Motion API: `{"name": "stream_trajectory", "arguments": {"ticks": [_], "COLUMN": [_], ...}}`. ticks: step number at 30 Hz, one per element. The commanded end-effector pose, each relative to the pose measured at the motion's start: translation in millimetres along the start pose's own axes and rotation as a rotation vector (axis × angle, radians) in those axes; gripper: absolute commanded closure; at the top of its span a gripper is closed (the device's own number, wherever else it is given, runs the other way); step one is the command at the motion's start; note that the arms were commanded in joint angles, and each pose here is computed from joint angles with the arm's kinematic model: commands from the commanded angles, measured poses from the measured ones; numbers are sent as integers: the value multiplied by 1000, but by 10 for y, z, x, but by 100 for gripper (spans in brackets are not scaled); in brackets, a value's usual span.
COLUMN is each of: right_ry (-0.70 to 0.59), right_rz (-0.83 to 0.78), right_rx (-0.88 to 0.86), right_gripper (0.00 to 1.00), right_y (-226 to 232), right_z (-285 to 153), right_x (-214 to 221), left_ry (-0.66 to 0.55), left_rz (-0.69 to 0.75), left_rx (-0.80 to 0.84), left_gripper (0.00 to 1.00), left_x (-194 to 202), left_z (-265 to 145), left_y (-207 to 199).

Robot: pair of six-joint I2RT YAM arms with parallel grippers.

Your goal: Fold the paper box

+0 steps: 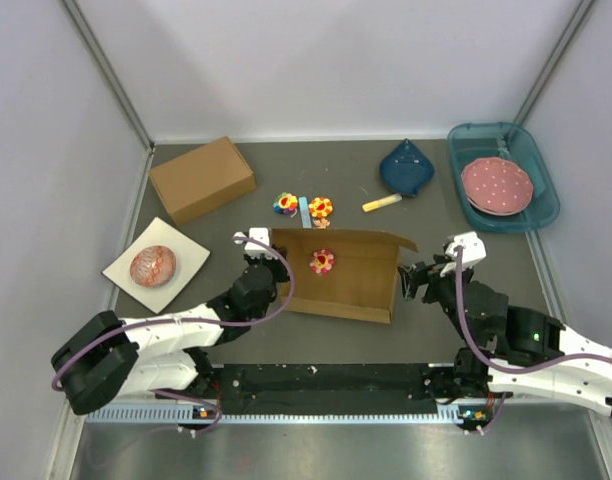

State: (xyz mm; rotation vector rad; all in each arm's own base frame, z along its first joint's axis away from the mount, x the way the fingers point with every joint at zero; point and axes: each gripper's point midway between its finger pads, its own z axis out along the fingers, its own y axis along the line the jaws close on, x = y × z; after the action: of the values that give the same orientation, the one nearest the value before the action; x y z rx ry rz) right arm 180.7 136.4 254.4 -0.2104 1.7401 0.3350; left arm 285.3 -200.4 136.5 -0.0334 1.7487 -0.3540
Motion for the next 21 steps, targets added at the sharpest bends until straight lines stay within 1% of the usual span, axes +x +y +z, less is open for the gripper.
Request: {"name": "stream_trajectory", "arguments": {"ticks": [1,7,10,11,15,16,21], "right_ry": [-16,-20,-17,-10,21,31,77], "right_rz": [-47,-41,-17,-16,-14,5,2], "right_rx": [118,155,152,150,136,119,71], "right_gripper": [19,19,20,20,20,20,20], "right_y": [-223,-266,-248,-239,-169,-123,-13], "right_z": [1,17,25,34,78,89,130], "right_x": [43,66,98,138,263,300,528], "left_ry": [103,44,-6,-30,-59,-65,-76], "left_rz": [188,241,259,247,235,226,210], "left_rx": [-97,-110,-121,-121,-143,-147,-159], "left_gripper": [100,100,100,100,100,100,100], "left_x": [297,153,53,17,-6,-9,51], "left_z": [-70,-54,-59,-63,-77,-81,-96], "left_y": [310,316,317,316,368,370,419]}}
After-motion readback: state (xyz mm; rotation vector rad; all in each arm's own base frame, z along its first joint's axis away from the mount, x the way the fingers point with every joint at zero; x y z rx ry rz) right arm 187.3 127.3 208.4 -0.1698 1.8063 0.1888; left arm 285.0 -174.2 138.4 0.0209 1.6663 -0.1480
